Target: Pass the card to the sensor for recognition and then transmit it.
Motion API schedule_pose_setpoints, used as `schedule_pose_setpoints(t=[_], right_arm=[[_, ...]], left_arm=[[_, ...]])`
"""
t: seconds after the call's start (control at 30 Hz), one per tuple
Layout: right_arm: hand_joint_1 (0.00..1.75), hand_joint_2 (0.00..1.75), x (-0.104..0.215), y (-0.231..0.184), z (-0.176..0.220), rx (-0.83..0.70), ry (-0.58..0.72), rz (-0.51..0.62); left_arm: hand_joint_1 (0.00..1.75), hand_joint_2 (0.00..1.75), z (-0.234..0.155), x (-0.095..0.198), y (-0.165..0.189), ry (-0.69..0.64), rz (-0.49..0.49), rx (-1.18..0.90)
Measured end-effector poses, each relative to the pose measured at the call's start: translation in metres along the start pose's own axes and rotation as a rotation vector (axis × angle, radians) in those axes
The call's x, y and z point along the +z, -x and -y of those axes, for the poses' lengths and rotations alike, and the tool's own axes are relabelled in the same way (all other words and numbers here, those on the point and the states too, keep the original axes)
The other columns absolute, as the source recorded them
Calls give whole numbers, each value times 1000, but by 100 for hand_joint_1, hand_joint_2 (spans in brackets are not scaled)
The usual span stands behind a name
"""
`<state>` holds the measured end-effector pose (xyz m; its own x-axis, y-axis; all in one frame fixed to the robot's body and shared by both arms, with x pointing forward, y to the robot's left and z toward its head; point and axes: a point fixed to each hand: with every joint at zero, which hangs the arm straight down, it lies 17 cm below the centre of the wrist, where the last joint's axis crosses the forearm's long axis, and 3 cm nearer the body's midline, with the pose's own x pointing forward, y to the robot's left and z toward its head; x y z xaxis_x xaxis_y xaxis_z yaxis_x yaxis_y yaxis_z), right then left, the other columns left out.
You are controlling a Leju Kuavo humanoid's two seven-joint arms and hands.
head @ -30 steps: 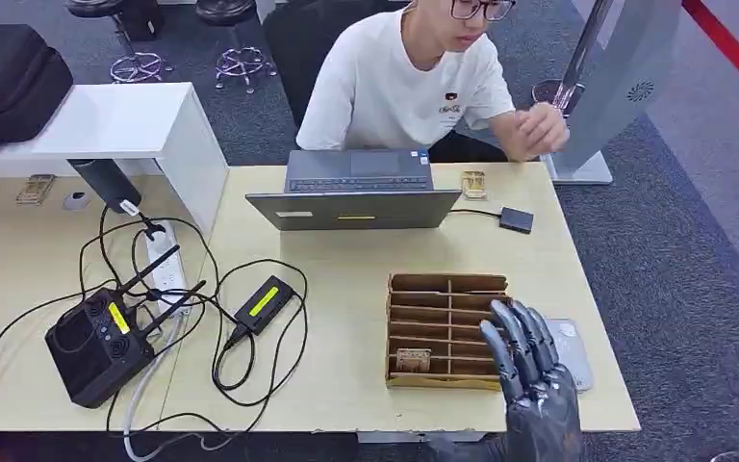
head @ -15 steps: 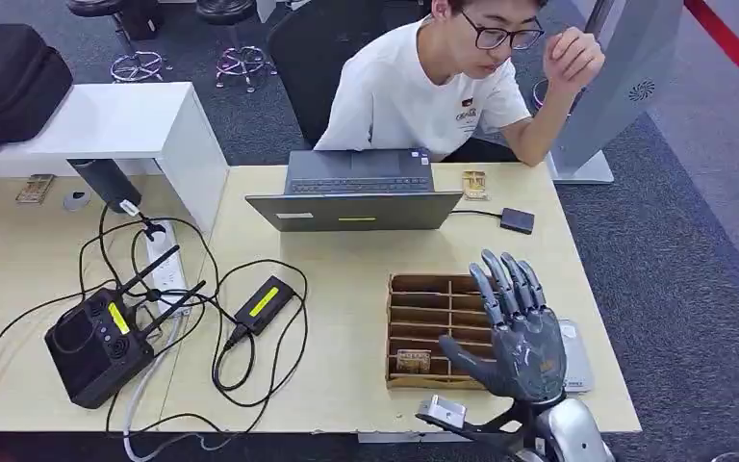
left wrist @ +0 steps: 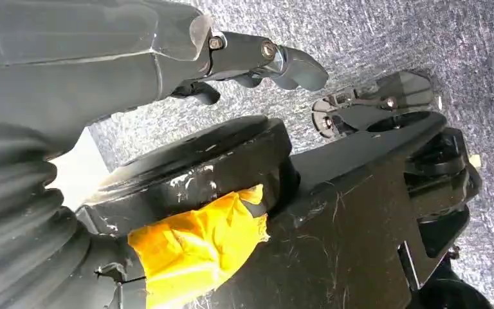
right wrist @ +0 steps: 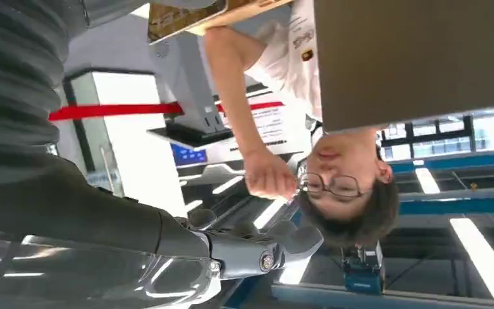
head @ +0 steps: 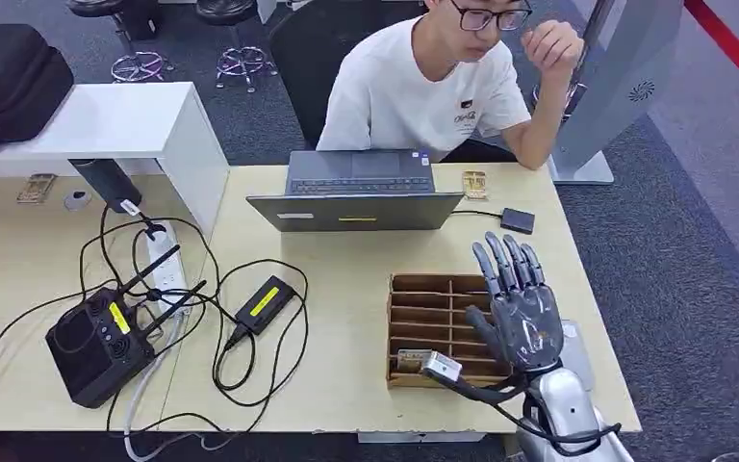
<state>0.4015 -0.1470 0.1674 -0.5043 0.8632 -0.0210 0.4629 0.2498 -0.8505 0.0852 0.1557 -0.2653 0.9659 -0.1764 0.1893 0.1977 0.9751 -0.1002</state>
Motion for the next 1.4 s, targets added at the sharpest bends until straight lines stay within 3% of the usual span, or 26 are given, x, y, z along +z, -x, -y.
schedule_pose_setpoints(t=[1.4], right_arm=[[0,175,16,20,-36,27,-101,-38]], left_arm=[[0,175,-1,0,-1,-1,-3,-20]])
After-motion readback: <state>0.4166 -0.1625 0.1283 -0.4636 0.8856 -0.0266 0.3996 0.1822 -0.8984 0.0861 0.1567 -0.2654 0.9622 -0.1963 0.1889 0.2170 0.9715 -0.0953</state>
